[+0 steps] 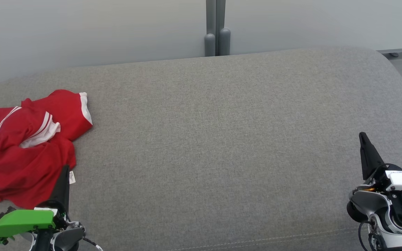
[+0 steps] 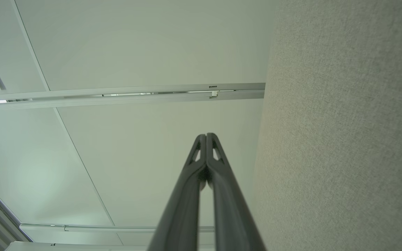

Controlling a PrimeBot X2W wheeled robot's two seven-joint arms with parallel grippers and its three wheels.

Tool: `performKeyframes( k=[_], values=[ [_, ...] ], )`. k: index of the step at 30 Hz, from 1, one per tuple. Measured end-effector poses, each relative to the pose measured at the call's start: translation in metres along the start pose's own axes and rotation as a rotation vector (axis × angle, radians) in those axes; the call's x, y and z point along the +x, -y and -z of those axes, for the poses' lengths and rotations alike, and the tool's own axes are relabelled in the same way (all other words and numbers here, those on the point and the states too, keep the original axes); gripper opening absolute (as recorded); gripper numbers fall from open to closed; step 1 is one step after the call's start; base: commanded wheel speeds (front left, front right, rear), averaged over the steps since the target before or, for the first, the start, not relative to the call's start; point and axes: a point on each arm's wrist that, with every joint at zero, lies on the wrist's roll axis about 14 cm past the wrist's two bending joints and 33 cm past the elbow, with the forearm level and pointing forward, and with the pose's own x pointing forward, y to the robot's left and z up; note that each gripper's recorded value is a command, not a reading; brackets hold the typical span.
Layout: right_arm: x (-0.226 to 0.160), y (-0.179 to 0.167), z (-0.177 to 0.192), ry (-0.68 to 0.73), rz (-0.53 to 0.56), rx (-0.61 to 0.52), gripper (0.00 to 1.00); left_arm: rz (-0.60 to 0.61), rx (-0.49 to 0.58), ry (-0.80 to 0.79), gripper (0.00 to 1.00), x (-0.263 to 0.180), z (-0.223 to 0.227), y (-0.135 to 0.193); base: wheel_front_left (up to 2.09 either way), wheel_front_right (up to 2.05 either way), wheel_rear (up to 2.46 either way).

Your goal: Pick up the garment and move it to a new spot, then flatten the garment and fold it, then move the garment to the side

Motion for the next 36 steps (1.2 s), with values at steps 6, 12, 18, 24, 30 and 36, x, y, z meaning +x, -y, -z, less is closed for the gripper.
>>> performKeyframes(
  k=[6, 12, 18, 24, 30, 36],
  values=[
    [0.0, 0.0, 0.0, 0.0, 0.0, 0.0, 0.0, 0.0, 0.0, 0.0, 0.0, 0.0, 0.0, 0.0, 0.0, 0.0, 0.0],
    [0.0, 0.0, 0.0, 0.0, 0.0, 0.0, 0.0, 0.0, 0.0, 0.0, 0.0, 0.0, 0.0, 0.0, 0.0, 0.0, 0.0],
    [0.0, 0.0, 0.0, 0.0, 0.0, 0.0, 0.0, 0.0, 0.0, 0.0, 0.0, 0.0, 0.0, 0.0, 0.0, 0.0, 0.0],
    [0.0, 0.0, 0.0, 0.0, 0.0, 0.0, 0.0, 0.0, 0.0, 0.0, 0.0, 0.0, 0.0, 0.0, 0.0, 0.0, 0.0],
    [0.0, 0.0, 0.0, 0.0, 0.0, 0.0, 0.0, 0.0, 0.0, 0.0, 0.0, 0.0, 0.0, 0.0, 0.0, 0.0, 0.0],
    [0.0, 0.0, 0.0, 0.0, 0.0, 0.0, 0.0, 0.0, 0.0, 0.0, 0.0, 0.0, 0.0, 0.0, 0.0, 0.0, 0.0]
  ],
)
